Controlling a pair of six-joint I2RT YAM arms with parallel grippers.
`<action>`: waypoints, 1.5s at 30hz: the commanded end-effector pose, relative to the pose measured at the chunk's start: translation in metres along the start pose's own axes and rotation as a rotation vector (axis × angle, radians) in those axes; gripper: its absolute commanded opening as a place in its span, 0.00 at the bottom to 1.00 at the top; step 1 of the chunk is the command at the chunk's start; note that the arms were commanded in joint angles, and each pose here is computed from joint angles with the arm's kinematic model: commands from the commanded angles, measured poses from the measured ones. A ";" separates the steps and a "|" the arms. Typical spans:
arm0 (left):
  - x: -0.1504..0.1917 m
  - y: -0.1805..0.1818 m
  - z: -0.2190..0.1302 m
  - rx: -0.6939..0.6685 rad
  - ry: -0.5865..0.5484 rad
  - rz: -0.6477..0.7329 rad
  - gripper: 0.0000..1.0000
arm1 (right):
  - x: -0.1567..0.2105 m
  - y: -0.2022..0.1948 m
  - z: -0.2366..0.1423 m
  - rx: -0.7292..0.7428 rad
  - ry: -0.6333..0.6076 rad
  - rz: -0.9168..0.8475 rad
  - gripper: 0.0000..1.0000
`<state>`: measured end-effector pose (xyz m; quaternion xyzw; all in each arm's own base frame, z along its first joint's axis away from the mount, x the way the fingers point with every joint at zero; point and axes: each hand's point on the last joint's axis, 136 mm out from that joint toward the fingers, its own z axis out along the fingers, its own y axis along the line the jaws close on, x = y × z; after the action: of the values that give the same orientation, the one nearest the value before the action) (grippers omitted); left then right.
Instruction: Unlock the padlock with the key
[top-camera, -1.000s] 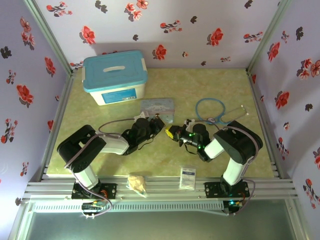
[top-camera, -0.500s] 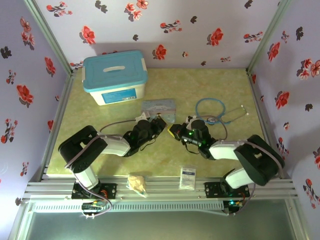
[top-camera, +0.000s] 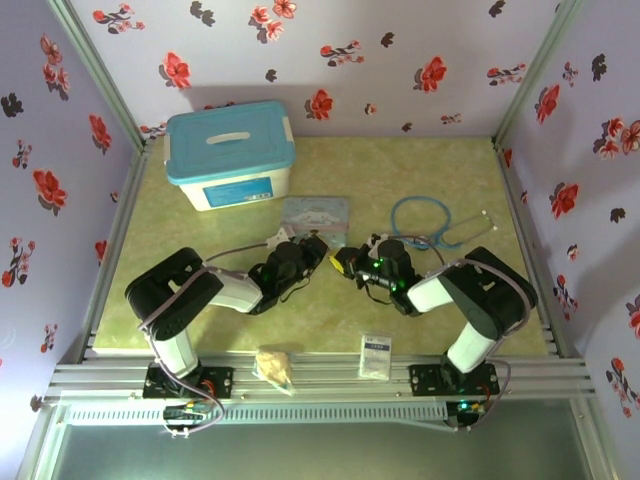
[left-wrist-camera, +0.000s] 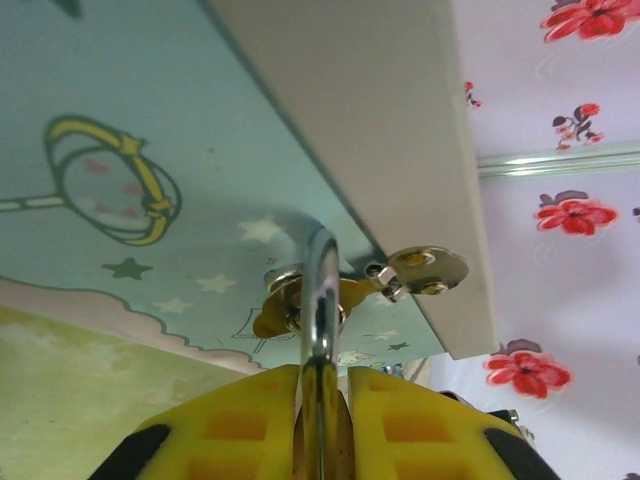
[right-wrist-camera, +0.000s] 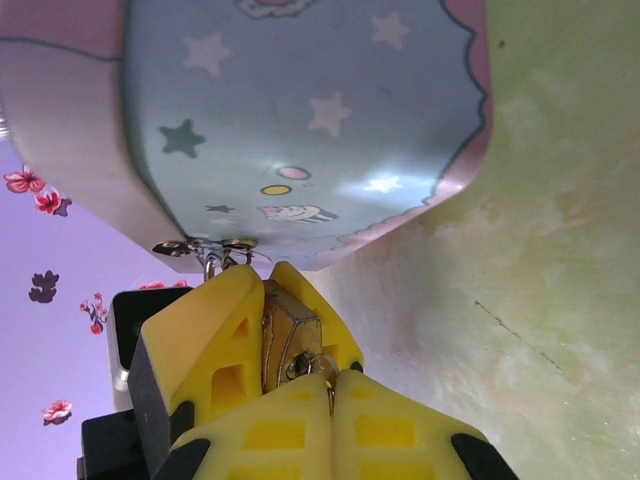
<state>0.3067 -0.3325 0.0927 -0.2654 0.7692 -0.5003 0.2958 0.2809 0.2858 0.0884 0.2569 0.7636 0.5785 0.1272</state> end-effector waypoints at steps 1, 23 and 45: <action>0.061 -0.032 -0.009 0.121 0.250 -0.003 0.00 | -0.001 0.072 -0.001 -0.178 -0.012 -0.136 0.03; 0.036 -0.018 -0.018 0.074 0.181 0.038 0.00 | -0.008 -0.014 -0.064 0.574 0.085 -1.008 0.34; 0.027 -0.031 -0.025 0.114 0.190 0.000 0.00 | 0.032 -0.008 -0.018 0.564 0.130 -1.553 0.39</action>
<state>0.2716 -0.3405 0.0904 -0.2158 0.7927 -0.5238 0.2250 0.2300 0.2797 0.0797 -0.3417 0.8636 0.1465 0.3404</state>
